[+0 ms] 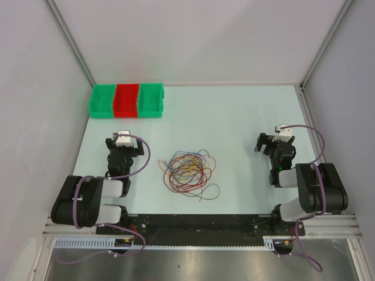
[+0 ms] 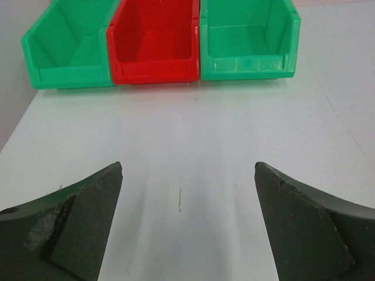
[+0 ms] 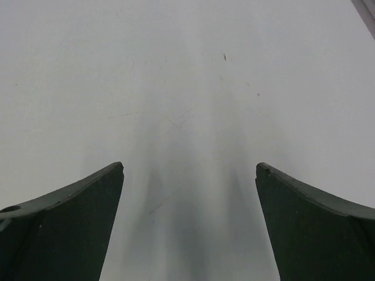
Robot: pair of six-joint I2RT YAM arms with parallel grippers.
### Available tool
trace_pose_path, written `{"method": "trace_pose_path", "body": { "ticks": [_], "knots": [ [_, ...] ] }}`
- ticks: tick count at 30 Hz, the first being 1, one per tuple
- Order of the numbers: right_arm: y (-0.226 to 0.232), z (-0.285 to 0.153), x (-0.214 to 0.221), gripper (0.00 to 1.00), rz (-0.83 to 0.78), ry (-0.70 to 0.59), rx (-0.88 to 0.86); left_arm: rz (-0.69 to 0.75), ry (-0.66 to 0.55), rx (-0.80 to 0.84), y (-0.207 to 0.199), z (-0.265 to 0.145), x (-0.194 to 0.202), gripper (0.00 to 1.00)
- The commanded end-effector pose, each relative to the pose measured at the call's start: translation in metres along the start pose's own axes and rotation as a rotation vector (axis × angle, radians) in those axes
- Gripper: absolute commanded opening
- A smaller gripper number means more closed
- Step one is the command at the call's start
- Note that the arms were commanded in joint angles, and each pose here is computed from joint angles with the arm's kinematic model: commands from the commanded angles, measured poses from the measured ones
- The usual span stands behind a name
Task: Untangle the cables
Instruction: Untie the cable.
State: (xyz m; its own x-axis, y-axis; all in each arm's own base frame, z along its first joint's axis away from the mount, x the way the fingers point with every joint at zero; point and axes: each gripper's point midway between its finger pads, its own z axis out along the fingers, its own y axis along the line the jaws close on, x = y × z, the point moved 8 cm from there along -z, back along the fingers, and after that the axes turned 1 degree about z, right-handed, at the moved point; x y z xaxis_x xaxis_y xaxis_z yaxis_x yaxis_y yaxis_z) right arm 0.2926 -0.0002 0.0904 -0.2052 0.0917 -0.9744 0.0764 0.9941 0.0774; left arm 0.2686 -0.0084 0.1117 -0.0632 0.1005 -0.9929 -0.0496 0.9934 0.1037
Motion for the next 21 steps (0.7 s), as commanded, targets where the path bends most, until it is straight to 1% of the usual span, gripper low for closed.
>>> {"method": "trace_pose_path", "body": {
  "ticks": [1, 21],
  "knots": [
    [0.0017, 0.0069, -0.0154, 0.99, 0.000, -0.064, -0.009, -0.032, -0.075, 0.006, -0.0002, 0.0085, -0.0175, 1.00],
    [0.0013, 0.0072, -0.0160, 1.00, -0.001, -0.065, -0.008, -0.033, -0.074, 0.007, -0.0002, 0.0085, -0.0173, 1.00]
  ]
}}
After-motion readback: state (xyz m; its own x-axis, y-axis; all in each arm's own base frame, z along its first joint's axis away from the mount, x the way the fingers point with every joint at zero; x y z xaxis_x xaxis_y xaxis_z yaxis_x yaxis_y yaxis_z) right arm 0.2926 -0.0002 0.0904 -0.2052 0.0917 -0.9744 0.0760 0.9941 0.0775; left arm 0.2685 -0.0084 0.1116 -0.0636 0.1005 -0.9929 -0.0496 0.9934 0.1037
